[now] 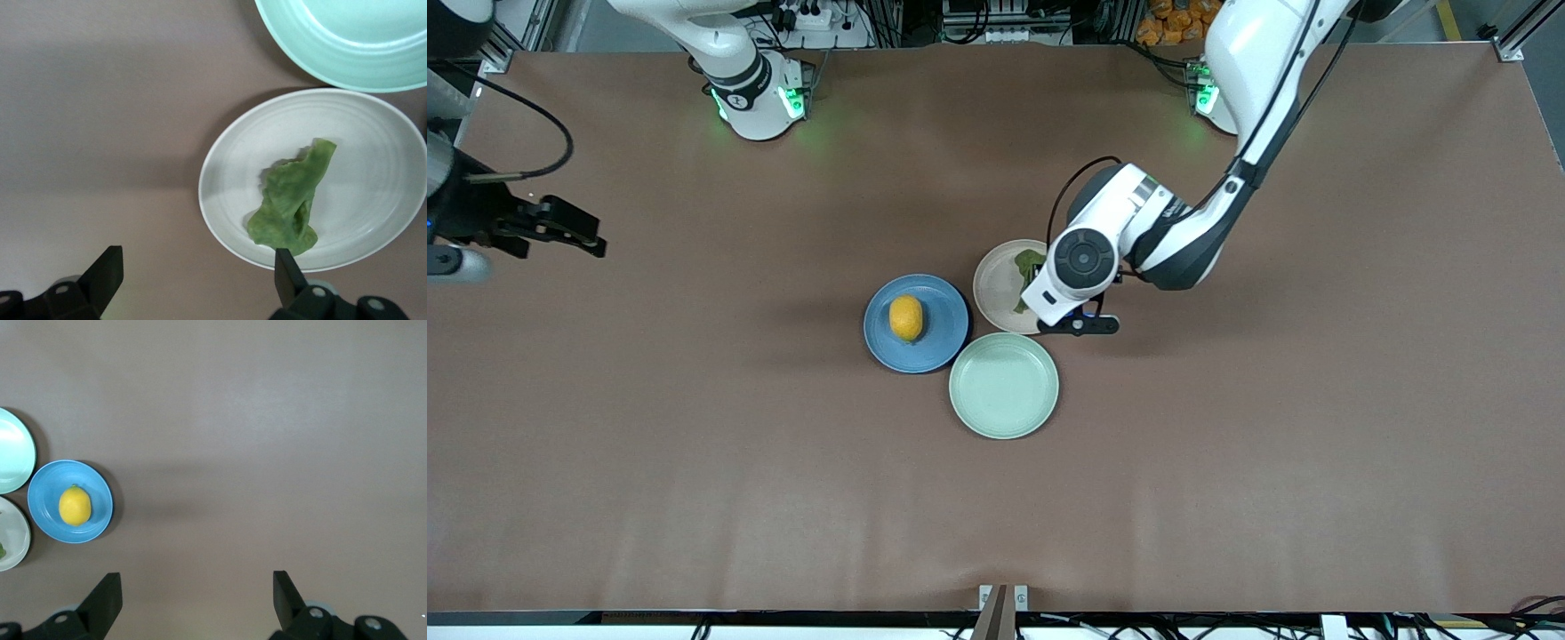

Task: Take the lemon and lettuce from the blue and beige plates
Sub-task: 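Lower the left gripper over the lettuce while the right gripper reaches the lemon, then grasp the lettuce with the left gripper while the right gripper descends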

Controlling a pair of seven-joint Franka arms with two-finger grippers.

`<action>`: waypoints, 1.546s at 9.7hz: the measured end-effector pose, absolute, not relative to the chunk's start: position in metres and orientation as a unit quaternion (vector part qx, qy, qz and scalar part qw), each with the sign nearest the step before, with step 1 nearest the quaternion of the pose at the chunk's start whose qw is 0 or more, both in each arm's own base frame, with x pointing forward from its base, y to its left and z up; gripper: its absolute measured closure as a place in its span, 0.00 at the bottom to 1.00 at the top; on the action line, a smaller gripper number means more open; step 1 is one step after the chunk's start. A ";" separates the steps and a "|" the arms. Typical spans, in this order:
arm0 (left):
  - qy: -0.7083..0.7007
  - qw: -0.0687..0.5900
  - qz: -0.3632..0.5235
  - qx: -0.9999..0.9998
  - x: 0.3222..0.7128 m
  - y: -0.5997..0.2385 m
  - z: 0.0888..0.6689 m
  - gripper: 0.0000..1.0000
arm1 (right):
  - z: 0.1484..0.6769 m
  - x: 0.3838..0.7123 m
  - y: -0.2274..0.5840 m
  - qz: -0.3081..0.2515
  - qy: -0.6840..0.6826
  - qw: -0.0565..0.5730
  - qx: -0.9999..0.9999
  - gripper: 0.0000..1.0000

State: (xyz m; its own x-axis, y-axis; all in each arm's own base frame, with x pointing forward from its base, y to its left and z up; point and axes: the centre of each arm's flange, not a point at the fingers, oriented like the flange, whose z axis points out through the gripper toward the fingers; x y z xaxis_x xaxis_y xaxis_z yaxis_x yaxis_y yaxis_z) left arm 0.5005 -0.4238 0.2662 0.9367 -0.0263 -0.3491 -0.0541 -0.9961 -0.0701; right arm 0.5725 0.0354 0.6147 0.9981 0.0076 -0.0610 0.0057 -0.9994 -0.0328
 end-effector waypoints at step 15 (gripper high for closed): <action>0.005 0.039 0.174 -0.984 0.454 -0.484 0.191 0.00 | 0.428 0.546 0.223 0.007 -0.001 0.036 -0.999 0.00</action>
